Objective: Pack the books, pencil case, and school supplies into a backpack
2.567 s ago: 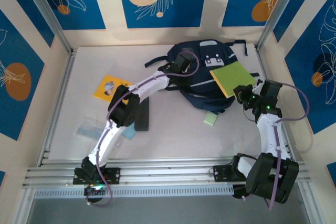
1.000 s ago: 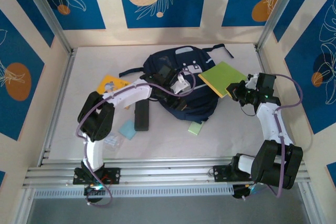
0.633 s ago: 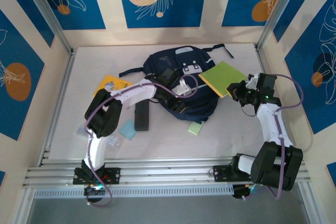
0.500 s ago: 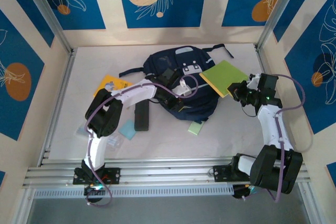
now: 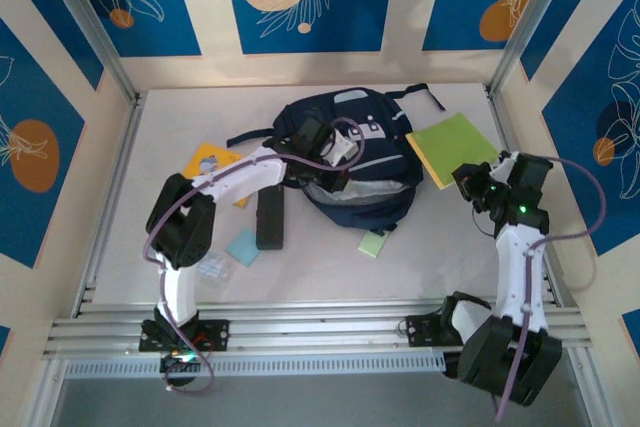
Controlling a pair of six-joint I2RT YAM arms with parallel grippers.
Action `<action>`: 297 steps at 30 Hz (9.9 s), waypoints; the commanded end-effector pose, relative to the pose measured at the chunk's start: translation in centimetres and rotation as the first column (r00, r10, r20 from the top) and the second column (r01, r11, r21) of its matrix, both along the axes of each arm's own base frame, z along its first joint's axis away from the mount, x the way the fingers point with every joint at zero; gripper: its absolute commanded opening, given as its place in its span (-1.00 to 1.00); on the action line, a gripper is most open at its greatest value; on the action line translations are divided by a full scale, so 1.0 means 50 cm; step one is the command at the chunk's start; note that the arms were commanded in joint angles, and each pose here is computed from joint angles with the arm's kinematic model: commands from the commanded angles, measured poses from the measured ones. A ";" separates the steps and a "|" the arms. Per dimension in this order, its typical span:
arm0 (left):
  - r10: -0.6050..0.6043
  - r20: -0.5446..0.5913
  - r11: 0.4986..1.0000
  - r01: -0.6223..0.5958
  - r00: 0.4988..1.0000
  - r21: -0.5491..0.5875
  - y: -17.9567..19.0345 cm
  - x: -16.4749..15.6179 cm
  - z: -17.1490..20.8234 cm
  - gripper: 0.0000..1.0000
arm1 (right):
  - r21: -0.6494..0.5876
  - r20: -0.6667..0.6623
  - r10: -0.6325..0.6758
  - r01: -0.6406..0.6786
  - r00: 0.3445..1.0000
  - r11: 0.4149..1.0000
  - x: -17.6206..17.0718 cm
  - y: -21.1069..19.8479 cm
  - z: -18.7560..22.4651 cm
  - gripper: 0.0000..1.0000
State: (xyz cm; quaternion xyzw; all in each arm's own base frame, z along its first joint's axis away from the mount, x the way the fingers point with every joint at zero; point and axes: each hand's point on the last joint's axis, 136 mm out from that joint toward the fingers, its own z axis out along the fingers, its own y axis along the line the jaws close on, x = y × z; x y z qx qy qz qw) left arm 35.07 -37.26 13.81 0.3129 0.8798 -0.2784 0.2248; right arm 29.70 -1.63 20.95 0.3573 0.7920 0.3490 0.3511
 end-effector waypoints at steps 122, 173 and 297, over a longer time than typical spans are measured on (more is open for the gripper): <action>0.289 0.022 0.736 -0.207 0.957 -0.644 -0.055 0.086 0.347 -1.00 | 0.272 -0.029 0.160 -0.146 0.987 0.951 0.310 0.436 -0.180 -0.86; 0.848 0.110 0.527 -0.848 0.519 -0.057 0.514 0.018 0.012 0.99 | -0.301 0.001 0.728 -0.694 0.685 0.654 0.143 0.630 0.022 0.33; 0.843 -0.313 0.262 -0.841 0.438 -0.473 0.483 0.183 -0.082 -0.33 | 0.145 0.134 0.652 -0.665 0.746 0.732 0.331 0.736 -0.081 -1.00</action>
